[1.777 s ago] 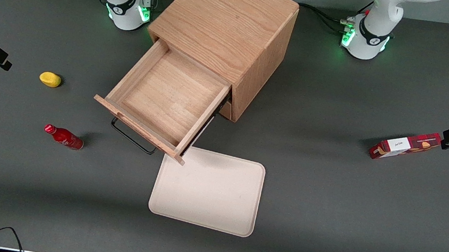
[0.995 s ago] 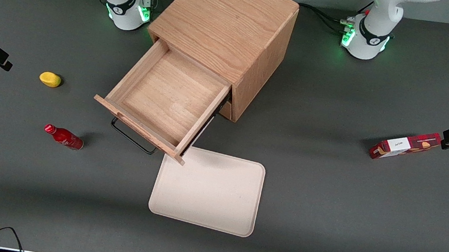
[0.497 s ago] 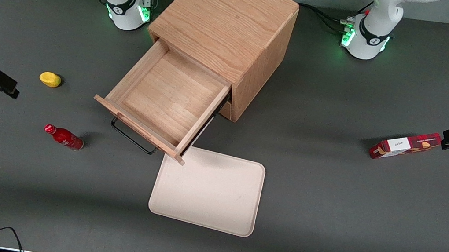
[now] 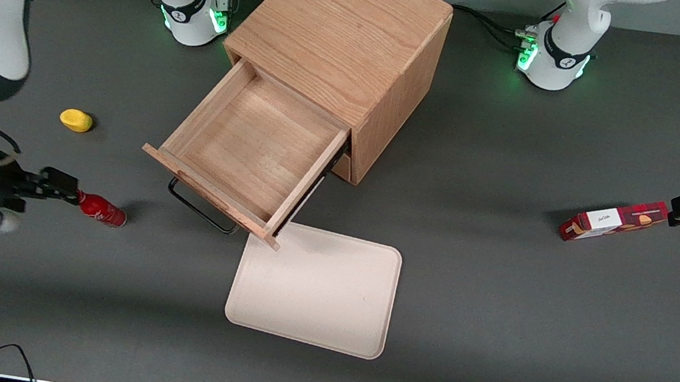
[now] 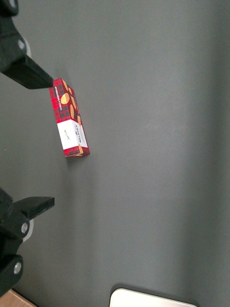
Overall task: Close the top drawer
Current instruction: 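Move the right gripper toward the front of the open drawer, then press the right gripper against the drawer front beside the black handle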
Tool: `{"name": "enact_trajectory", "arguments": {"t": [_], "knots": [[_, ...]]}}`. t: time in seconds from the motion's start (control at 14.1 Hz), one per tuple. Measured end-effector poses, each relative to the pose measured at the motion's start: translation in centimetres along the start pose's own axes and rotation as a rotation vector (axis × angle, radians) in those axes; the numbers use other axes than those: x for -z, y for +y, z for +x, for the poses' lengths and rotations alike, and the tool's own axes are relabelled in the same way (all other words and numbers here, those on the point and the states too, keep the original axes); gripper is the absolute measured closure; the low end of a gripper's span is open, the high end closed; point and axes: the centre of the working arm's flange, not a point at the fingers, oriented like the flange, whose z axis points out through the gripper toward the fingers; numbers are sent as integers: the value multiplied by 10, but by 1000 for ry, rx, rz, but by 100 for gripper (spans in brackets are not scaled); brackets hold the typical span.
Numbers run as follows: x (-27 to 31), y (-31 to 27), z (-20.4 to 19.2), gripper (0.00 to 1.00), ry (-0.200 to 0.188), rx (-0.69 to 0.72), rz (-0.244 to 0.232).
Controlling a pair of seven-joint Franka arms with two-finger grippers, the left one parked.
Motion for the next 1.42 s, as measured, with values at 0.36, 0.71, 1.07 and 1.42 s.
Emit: {"name": "enact_trajectory", "arguments": {"t": [0.36, 0.71, 1.07, 1.42], "knots": [[-40, -21, 23, 0, -34, 257, 98], [-87, -25, 34, 0, -43, 388, 322], [-95, -62, 41, 0, -45, 448, 386], [-111, -67, 44, 0, -63, 454, 406]]}}
